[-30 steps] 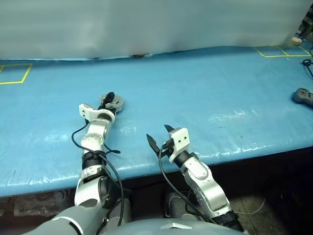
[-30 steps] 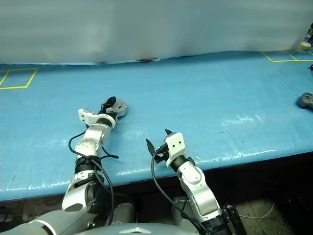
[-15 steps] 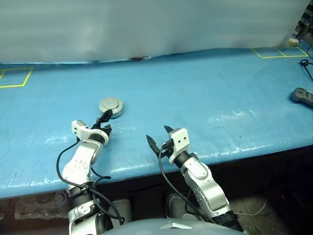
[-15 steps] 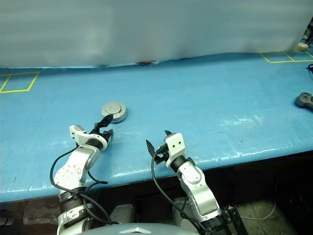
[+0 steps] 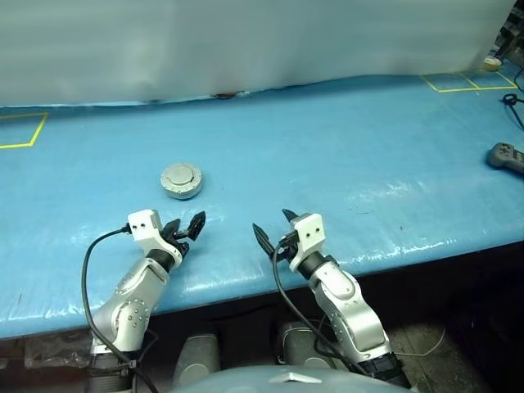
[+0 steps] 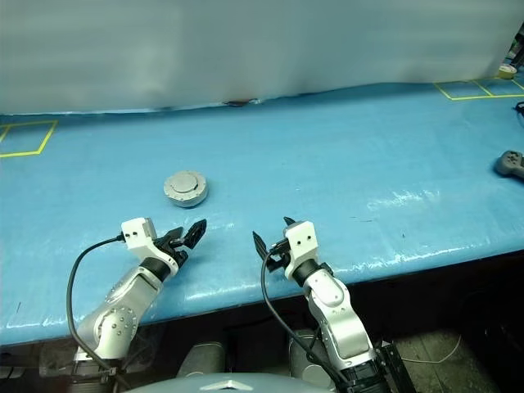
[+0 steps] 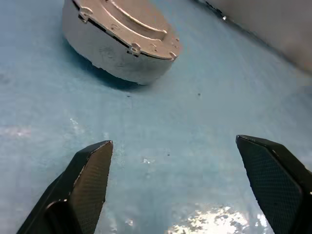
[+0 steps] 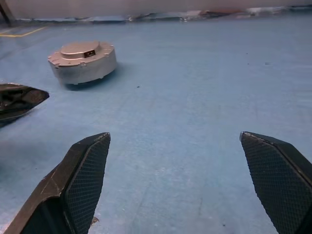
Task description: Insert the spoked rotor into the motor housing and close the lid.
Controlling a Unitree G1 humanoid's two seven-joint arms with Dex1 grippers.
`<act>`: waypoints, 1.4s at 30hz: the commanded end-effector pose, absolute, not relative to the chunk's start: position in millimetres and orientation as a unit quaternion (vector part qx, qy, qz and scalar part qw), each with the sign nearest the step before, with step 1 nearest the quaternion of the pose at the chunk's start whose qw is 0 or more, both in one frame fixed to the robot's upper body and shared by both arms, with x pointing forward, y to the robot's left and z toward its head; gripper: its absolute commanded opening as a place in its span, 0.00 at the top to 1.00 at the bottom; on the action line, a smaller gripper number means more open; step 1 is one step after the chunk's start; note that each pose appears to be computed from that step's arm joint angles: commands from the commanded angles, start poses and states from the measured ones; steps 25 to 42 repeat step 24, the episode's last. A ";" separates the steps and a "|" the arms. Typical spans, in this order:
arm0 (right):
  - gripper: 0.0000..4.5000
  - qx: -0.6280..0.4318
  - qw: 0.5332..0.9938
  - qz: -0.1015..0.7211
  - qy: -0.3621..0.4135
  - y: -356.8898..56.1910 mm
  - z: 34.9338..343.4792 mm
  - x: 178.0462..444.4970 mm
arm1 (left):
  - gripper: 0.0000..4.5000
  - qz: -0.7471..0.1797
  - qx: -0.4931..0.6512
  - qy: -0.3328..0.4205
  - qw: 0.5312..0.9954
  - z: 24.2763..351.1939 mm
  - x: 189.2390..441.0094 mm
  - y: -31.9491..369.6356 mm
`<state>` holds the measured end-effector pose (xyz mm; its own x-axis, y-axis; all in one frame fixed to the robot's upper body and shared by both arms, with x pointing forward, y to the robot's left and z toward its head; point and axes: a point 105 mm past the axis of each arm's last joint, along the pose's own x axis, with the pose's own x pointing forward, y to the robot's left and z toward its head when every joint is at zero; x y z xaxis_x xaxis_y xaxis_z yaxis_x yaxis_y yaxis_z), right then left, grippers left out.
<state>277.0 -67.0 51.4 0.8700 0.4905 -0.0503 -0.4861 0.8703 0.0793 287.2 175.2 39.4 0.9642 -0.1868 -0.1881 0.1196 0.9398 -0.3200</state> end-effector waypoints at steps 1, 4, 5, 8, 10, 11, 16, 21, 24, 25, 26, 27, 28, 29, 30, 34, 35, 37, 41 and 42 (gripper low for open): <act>0.00 0.034 0.970 0.242 -0.004 -75.5 66.1 275.9 | 0.01 -0.090 -0.059 0.042 0.993 53.4 288.4 173.8; 0.00 0.028 0.970 0.243 -0.008 -79.7 65.5 273.0 | 0.01 -0.085 -0.015 0.006 0.996 56.8 288.0 173.7; 0.00 0.026 0.969 0.245 -0.010 -80.3 65.8 272.1 | 0.01 -0.088 -0.003 -0.009 0.996 58.7 287.3 173.2; 0.00 0.014 0.963 0.268 -0.018 -80.2 66.7 268.1 | 0.01 -0.127 0.033 -0.032 0.991 58.0 280.0 167.1; 0.00 0.009 0.958 0.284 -0.023 -79.4 67.2 265.6 | 0.01 -0.142 0.046 -0.042 0.988 57.6 275.8 166.2; 0.00 0.002 0.956 0.294 -0.028 -78.7 67.8 264.2 | 0.01 -0.144 0.042 -0.046 0.988 57.9 274.4 166.9; 0.00 -0.002 0.941 0.338 -0.025 -74.0 64.9 257.1 | 0.01 -0.177 0.057 -0.057 0.981 56.8 266.2 163.5; 0.00 -0.003 0.935 0.353 -0.019 -72.9 62.6 254.2 | 0.01 -0.195 0.066 -0.052 0.977 53.5 262.1 161.2; 0.00 -0.001 0.935 0.354 -0.016 -73.1 61.2 254.6 | 0.01 -0.202 0.062 -0.040 0.977 49.3 260.6 161.0; 0.00 -0.001 0.935 0.354 -0.016 -73.1 61.2 254.6 | 0.01 -0.202 0.062 -0.040 0.977 49.3 260.6 161.0; 0.00 -0.001 0.935 0.354 -0.016 -73.1 61.2 254.6 | 0.01 -0.202 0.062 -0.040 0.977 49.3 260.6 161.0; 0.00 -0.001 0.935 0.354 -0.016 -73.1 61.2 254.6 | 0.01 -0.202 0.062 -0.040 0.977 49.3 260.6 161.0; 0.00 -0.001 0.935 0.354 -0.016 -73.1 61.2 254.6 | 0.01 -0.202 0.062 -0.040 0.977 49.3 260.6 161.0; 0.00 -0.001 0.935 0.354 -0.016 -73.1 61.2 254.6 | 0.01 -0.202 0.062 -0.040 0.977 49.3 260.6 161.0; 0.00 -0.001 0.935 0.354 -0.016 -73.1 61.2 254.6 | 0.01 -0.202 0.062 -0.040 0.977 49.3 260.6 161.0; 0.00 -0.001 0.935 0.354 -0.016 -73.1 61.2 254.6 | 0.01 -0.202 0.062 -0.040 0.977 49.3 260.6 161.0; 0.00 -0.001 0.935 0.354 -0.016 -73.1 61.2 254.6 | 0.01 -0.202 0.062 -0.040 0.977 49.3 260.6 161.0; 0.00 -0.001 0.935 0.354 -0.016 -73.1 61.2 254.6 | 0.01 -0.202 0.062 -0.040 0.977 49.3 260.6 161.0; 0.00 -0.001 0.935 0.354 -0.016 -73.1 61.2 254.6 | 0.01 -0.202 0.062 -0.040 0.977 49.3 260.6 161.0; 0.00 -0.001 0.935 0.354 -0.016 -73.1 61.2 254.6 | 0.01 -0.202 0.062 -0.040 0.977 49.3 260.6 161.0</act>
